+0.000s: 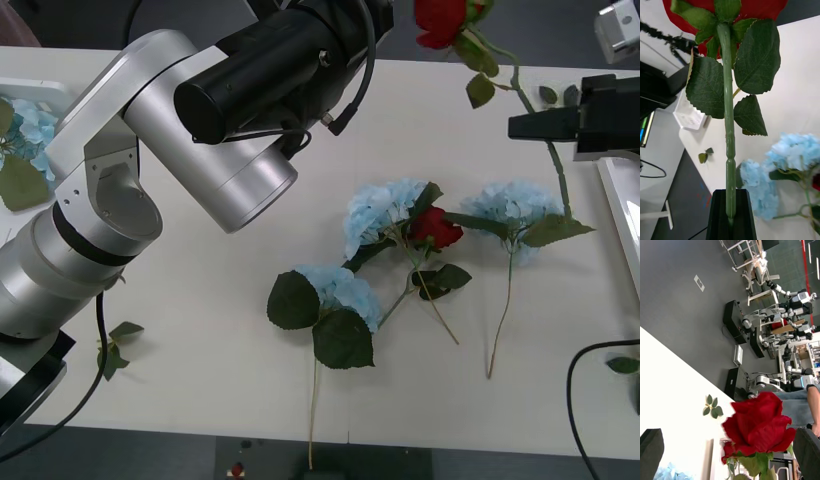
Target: Put the red flowers into the right box and the blue flowers into the left box
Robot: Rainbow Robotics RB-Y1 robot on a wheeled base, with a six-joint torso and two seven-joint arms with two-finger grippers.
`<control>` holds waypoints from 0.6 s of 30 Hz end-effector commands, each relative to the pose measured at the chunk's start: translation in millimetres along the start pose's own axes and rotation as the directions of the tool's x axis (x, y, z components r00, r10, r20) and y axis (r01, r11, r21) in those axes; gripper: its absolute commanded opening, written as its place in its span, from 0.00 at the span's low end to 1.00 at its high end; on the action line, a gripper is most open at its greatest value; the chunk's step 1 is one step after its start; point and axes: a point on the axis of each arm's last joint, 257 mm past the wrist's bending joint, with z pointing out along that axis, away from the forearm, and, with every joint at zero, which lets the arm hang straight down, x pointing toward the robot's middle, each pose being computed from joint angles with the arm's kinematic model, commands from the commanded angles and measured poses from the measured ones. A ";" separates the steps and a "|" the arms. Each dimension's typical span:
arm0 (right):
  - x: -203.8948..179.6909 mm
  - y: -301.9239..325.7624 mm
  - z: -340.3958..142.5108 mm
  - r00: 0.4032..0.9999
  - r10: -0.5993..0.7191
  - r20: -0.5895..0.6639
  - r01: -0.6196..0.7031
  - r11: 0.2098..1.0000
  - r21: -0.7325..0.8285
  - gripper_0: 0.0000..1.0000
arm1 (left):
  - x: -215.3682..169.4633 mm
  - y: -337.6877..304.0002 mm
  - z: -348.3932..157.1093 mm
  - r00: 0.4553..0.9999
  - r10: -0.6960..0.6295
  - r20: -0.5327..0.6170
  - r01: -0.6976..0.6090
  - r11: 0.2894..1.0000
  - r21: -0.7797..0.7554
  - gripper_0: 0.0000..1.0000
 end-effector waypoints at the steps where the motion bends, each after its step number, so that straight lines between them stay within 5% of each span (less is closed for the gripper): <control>1: -6.6 -27.8 -45.8 0.997 0.046 0.062 -0.054 0.992 0.118 0.00 | -17.5 -14.5 -8.1 0.991 0.136 0.008 -0.136 0.990 0.025 1.00; 10: -5.5 -105.7 -132.4 0.984 0.055 0.168 -0.123 0.896 0.427 0.00 | -15.6 35.3 -52.9 0.941 0.324 -0.094 -0.323 0.946 0.030 1.00; 18: -8.3 -176.8 -228.2 0.981 0.032 0.189 -0.162 0.667 0.727 0.00 | 9.0 78.5 -99.3 0.871 0.433 -0.231 -0.431 0.900 0.062 1.00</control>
